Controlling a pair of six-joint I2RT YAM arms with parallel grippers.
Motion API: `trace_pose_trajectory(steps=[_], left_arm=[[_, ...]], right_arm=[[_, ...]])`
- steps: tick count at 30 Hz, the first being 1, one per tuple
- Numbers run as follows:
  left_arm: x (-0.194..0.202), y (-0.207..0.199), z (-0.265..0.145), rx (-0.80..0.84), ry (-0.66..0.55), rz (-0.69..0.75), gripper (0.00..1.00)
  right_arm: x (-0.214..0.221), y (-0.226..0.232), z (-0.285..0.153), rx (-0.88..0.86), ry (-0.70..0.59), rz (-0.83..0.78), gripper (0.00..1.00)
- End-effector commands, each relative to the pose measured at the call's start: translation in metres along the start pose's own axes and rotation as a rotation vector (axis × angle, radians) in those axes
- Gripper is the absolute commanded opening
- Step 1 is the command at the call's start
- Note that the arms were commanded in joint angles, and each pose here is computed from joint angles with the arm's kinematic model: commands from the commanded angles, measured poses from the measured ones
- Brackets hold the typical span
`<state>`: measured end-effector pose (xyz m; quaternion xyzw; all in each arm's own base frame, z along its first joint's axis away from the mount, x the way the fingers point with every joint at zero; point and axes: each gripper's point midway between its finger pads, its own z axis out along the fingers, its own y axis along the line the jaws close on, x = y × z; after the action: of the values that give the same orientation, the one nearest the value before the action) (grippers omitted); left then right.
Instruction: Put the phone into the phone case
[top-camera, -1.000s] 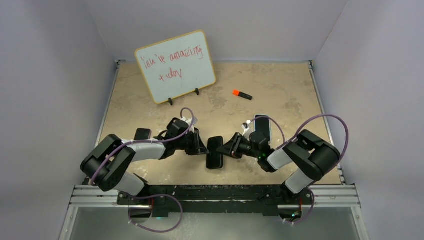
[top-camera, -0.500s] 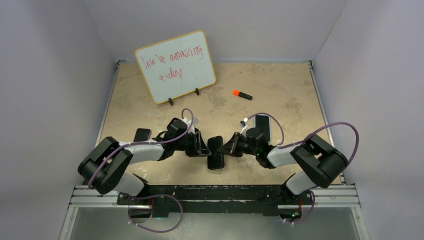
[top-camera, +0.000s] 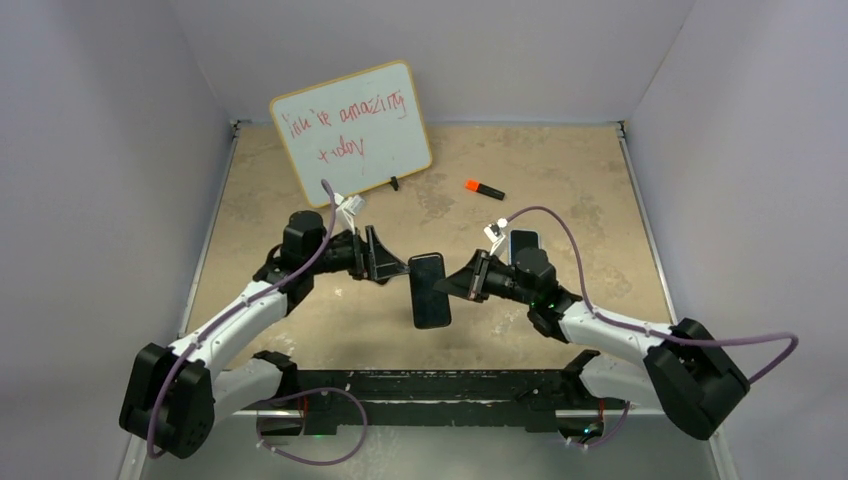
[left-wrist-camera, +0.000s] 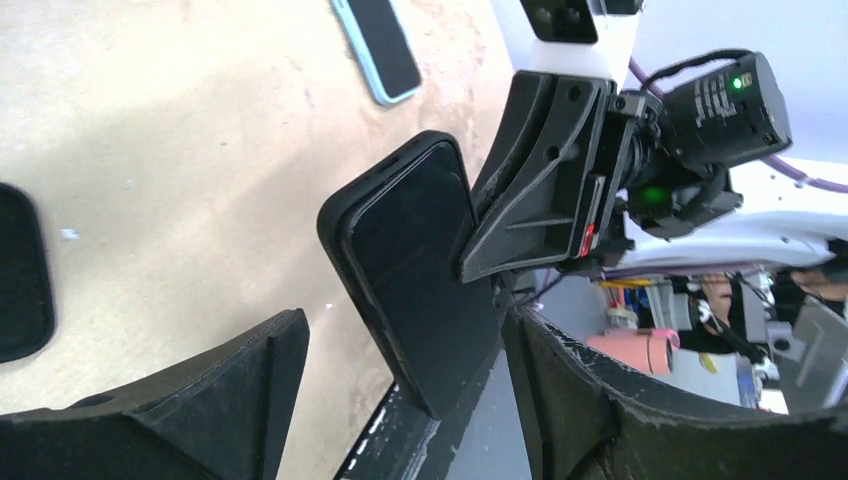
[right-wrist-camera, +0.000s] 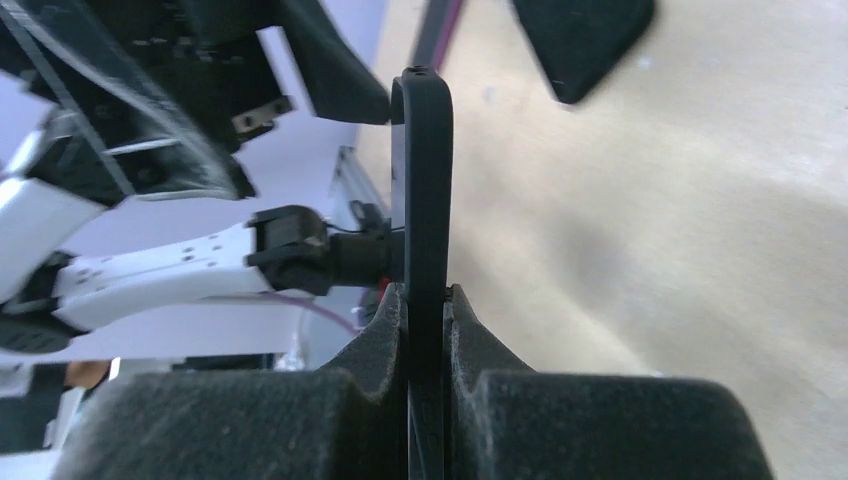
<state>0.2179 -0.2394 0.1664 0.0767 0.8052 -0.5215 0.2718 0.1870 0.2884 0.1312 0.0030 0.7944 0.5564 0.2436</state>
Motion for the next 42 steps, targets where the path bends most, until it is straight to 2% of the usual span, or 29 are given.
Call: trace_pose_trajectory(steps=[1, 10, 15, 17, 20, 24, 28, 29, 31, 34, 37, 38, 40, 42], left_arm=[[-0.011, -0.039, -0.010, 0.158, -0.002, 0.096, 0.74], [-0.011, -0.068, -0.019, 0.336, -0.052, 0.062, 0.72], [-0.007, -0.064, -0.017, 0.347, -0.058, 0.004, 0.63], [-0.006, -0.061, -0.017, 0.343, -0.068, -0.016, 0.51], [-0.005, -0.057, -0.015, 0.335, -0.070, -0.049, 0.25], [0.000, -0.045, -0.009, 0.297, -0.039, -0.120, 0.00], [0.004, -0.038, -0.007, 0.267, -0.039, -0.183, 0.00], [0.003, -0.037, -0.007, 0.264, -0.042, -0.192, 0.00], [0.004, -0.033, -0.006, 0.242, -0.040, -0.223, 0.00], [0.003, -0.031, -0.004, 0.224, -0.042, -0.235, 0.02], [0.005, -0.025, -0.003, 0.202, -0.039, -0.241, 0.20], [0.006, -0.024, -0.003, 0.198, -0.037, -0.243, 0.33], [0.008, -0.023, -0.003, 0.197, -0.034, -0.247, 0.47], [0.010, -0.023, -0.003, 0.204, -0.031, -0.250, 0.57]], right_arm=[[-0.015, 0.068, -0.016, -0.250, -0.040, -0.031, 0.00], [-0.023, 0.121, -0.037, -0.504, -0.059, 0.035, 0.00], [-0.024, 0.123, -0.037, -0.526, -0.061, 0.062, 0.00], [-0.023, 0.121, -0.035, -0.514, -0.052, 0.066, 0.00], [-0.023, 0.116, -0.033, -0.490, -0.057, 0.076, 0.01], [-0.023, 0.101, -0.024, -0.413, -0.058, 0.102, 0.20], [-0.023, 0.093, -0.021, -0.380, -0.058, 0.134, 0.35], [-0.023, 0.092, -0.020, -0.377, -0.056, 0.135, 0.35], [-0.023, 0.089, -0.019, -0.365, -0.058, 0.144, 0.31], [-0.024, 0.086, -0.017, -0.355, -0.067, 0.167, 0.17], [-0.026, 0.087, -0.018, -0.372, -0.072, 0.196, 0.05], [-0.027, 0.090, -0.019, -0.385, -0.079, 0.209, 0.04], [-0.030, 0.095, -0.022, -0.415, -0.091, 0.218, 0.03], [-0.032, 0.099, -0.022, -0.430, -0.096, 0.220, 0.03]])
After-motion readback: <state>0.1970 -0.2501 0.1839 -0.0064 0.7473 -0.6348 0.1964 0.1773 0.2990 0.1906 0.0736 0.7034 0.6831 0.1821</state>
